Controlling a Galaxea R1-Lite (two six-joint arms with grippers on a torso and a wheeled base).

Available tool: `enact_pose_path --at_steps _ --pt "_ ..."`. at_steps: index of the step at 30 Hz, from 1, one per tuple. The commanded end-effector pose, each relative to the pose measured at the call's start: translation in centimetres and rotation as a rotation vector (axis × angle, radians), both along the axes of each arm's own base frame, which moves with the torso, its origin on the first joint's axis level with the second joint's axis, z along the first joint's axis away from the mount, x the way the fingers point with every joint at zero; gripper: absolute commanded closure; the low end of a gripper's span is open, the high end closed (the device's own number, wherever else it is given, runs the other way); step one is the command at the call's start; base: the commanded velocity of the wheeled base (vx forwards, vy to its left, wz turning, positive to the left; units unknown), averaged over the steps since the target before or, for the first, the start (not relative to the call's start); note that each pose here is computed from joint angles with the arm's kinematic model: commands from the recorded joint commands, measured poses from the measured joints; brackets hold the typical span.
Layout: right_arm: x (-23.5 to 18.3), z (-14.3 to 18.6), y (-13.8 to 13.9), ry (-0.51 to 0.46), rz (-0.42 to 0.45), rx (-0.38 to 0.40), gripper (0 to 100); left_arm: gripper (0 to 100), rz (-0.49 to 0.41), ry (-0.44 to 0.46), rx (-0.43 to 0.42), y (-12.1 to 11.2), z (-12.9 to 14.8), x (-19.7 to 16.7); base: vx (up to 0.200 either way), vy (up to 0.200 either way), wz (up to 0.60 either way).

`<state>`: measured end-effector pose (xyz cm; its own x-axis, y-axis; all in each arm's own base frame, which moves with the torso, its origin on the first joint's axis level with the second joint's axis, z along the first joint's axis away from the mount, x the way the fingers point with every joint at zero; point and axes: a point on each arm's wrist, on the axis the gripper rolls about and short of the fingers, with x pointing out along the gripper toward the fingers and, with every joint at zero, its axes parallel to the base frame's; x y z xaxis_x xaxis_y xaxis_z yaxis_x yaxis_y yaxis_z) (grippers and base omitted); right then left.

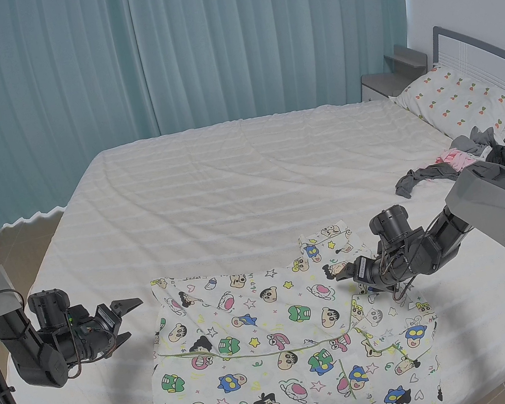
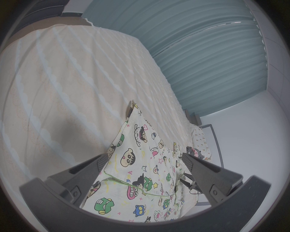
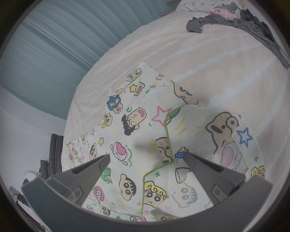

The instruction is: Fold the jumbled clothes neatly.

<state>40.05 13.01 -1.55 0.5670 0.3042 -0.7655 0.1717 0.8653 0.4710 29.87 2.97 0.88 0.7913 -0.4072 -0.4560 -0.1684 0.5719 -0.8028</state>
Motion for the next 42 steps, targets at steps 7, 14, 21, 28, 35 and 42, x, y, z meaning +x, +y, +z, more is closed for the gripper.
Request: enact_pose_path --at_steps 7,14,21,28,35,42 --pt "-11.9 7.1 -2.8 -0.127 0.041 0.008 0 0 -0.063 -0.025 -0.013 -2.3 2.8 -7.9 0.000 0.000 0.00" --pt "-19.5 5.6 -5.5 -0.146 0.136 -0.079 0 0 -0.053 0.061 -0.033 -2.5 2.4 -10.2 -0.200 0.000 0.00" --pt "-21.3 4.3 -6.0 -0.198 0.133 -0.075 0 0 -0.051 0.072 -0.038 -2.5 2.2 -10.1 -0.200 0.000 0.00" --pt "-21.9 1.9 -6.4 -0.112 0.151 -0.110 0 0 -0.052 0.094 -0.035 -2.5 1.8 -10.1 -0.200 0.000 0.00" --pt "-22.0 0.4 -6.4 -0.046 0.176 -0.146 0 0 -0.053 0.101 -0.034 -2.5 1.6 -10.1 -0.200 0.000 0.00" --pt "-20.9 -1.2 -6.7 -0.085 0.220 -0.171 0 0 -0.064 0.105 -0.019 -2.5 1.2 -9.9 -0.057 0.000 0.00"
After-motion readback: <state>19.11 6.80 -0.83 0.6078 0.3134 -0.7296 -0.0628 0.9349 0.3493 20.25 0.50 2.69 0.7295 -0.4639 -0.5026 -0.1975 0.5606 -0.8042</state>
